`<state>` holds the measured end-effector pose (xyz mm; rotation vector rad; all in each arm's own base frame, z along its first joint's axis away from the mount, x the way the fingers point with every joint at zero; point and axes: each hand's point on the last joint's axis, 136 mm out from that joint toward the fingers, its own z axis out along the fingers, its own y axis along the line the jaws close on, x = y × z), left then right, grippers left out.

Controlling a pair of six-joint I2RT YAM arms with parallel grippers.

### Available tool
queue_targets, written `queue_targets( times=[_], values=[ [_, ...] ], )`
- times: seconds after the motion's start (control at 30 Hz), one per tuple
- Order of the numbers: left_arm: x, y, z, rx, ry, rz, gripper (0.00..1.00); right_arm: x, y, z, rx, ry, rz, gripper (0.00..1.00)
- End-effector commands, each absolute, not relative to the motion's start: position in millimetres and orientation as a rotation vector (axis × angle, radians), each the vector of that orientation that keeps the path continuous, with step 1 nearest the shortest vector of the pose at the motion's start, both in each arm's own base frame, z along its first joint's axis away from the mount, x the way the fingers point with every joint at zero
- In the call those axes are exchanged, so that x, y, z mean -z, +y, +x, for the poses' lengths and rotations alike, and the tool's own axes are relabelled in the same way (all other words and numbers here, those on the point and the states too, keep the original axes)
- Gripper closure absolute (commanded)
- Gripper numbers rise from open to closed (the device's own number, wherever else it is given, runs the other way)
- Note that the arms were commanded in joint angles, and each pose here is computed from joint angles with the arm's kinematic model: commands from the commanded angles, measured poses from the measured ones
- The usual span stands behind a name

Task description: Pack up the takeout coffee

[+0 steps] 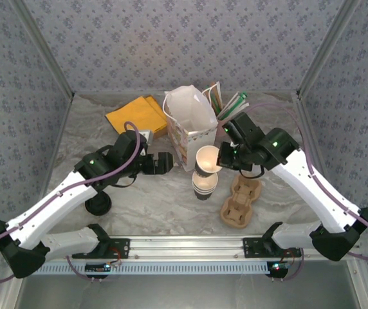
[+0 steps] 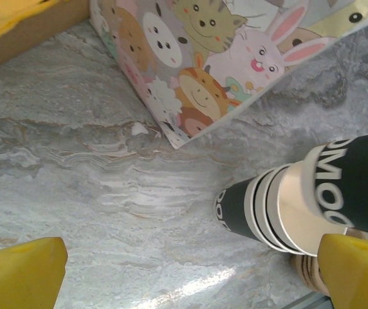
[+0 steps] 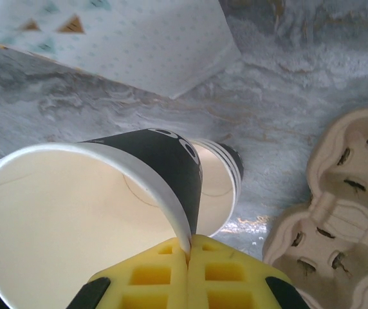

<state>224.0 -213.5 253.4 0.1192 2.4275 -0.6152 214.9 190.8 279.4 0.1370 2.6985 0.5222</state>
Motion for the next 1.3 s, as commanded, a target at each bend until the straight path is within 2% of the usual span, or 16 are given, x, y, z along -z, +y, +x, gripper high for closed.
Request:
queue_targets(
  times=[0.0, 0.23, 0.5, 0.9, 1.27],
  values=[
    [-279, -195, 224, 0.579, 2.345, 0.060, 0.00, -297, 190, 213, -0.480, 2.668, 0.085, 1.00],
    [-288, -134, 223, 0.394, 2.260, -0.157, 0.00, -305, 247, 216, -0.532, 2.651, -0.072, 1.00],
    [-286, -73, 196, 0.293, 2.188, -0.315, 0.00, -268, 325, 220, -0.539, 2.711, -0.232, 1.00],
    [-263, -57, 163, 0.325, 2.283, -0.320, 0.00, -177, 400, 219, -0.524, 2.856, -0.364, 1.00],
    [-252, -62, 152, 0.356, 2.357, -0.286, 0.00, -123, 395, 219, -0.456, 2.947, -0.331, 1.00]
  ],
)
